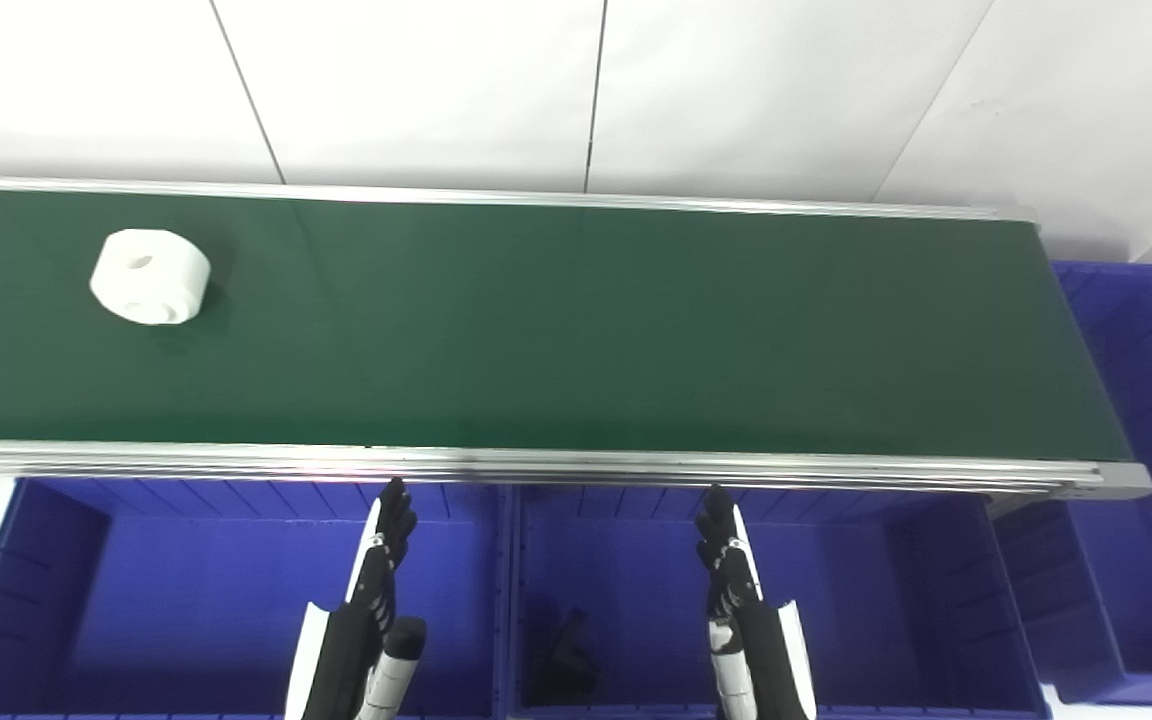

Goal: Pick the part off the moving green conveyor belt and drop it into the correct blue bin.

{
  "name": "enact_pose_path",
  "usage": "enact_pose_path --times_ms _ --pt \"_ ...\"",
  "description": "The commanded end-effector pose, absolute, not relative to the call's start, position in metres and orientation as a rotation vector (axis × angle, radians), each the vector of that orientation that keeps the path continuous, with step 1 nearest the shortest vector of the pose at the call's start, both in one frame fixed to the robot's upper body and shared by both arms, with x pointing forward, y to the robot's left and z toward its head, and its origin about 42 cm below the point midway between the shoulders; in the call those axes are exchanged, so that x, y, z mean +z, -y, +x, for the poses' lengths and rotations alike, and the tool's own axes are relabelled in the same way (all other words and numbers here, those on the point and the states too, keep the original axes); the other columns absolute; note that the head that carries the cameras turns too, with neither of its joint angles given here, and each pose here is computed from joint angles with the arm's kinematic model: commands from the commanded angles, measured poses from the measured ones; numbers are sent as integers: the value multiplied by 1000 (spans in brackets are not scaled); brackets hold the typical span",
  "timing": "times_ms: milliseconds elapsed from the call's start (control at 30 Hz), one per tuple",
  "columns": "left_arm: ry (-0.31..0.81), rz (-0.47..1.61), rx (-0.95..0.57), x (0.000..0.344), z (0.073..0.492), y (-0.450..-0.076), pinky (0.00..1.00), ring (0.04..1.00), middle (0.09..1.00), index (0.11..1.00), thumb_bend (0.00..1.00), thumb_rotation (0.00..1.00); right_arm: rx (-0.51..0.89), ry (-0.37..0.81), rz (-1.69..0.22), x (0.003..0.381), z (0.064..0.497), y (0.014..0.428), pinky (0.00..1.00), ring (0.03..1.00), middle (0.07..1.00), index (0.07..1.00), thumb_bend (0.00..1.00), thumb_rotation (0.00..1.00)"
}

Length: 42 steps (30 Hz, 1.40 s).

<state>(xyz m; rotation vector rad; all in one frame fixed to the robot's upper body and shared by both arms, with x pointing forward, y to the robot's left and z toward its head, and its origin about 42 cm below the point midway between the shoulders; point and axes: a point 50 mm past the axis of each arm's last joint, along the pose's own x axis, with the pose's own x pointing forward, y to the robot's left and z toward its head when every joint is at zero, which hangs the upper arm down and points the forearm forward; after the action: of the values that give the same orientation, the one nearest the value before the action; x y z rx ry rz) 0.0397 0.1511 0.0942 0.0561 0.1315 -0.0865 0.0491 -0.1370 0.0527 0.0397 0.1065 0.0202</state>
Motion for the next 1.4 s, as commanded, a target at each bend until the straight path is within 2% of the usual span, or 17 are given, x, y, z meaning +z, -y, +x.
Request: enact_pose_path --times_ms 0,133,267,333,533,667,933,1033,1167,1367 --pt "-70 40 -80 99 43 -145 981 955 996 1000 646 973 27 -39 62 57 51 137 1000 999 1000 1000 775 977" --pt "-72 25 -84 94 44 -140 1000 968 1000 1000 599 937 29 -52 55 51 52 143 1000 1000 1000 1000 761 978" --pt "-80 27 -82 86 45 -131 998 959 1000 1000 599 916 30 -68 47 44 54 152 1000 1000 1000 1000 752 979" --pt "-82 26 -80 81 47 -127 945 938 997 1000 627 898 24 -74 32 41 55 156 1000 1000 1000 1000 778 997" --pt "-86 46 -65 73 52 -111 834 882 966 1000 720 914 38 -79 19 34 61 172 1000 1000 1000 1000 739 1000" --pt "-84 49 -60 68 56 -102 782 868 961 1000 727 925 36 -84 10 31 64 181 1000 1000 1000 1000 722 1000" --pt "-74 3 -60 64 60 -91 795 888 973 1000 679 919 34 -100 6 25 67 189 1000 1000 1000 1000 729 1000" --pt "-71 0 -60 61 60 -93 772 886 974 1000 703 918 30 -107 1 23 66 187 1000 1000 1000 1000 730 1000" --pt "-70 17 -61 59 58 -96 778 877 965 1000 682 926 23 -118 9 20 65 184 1000 1000 1000 1000 729 1000" --pt "-65 16 -71 56 57 -99 820 883 961 1000 674 926 31 -125 7 18 65 181 1000 1000 1000 1000 724 1000"
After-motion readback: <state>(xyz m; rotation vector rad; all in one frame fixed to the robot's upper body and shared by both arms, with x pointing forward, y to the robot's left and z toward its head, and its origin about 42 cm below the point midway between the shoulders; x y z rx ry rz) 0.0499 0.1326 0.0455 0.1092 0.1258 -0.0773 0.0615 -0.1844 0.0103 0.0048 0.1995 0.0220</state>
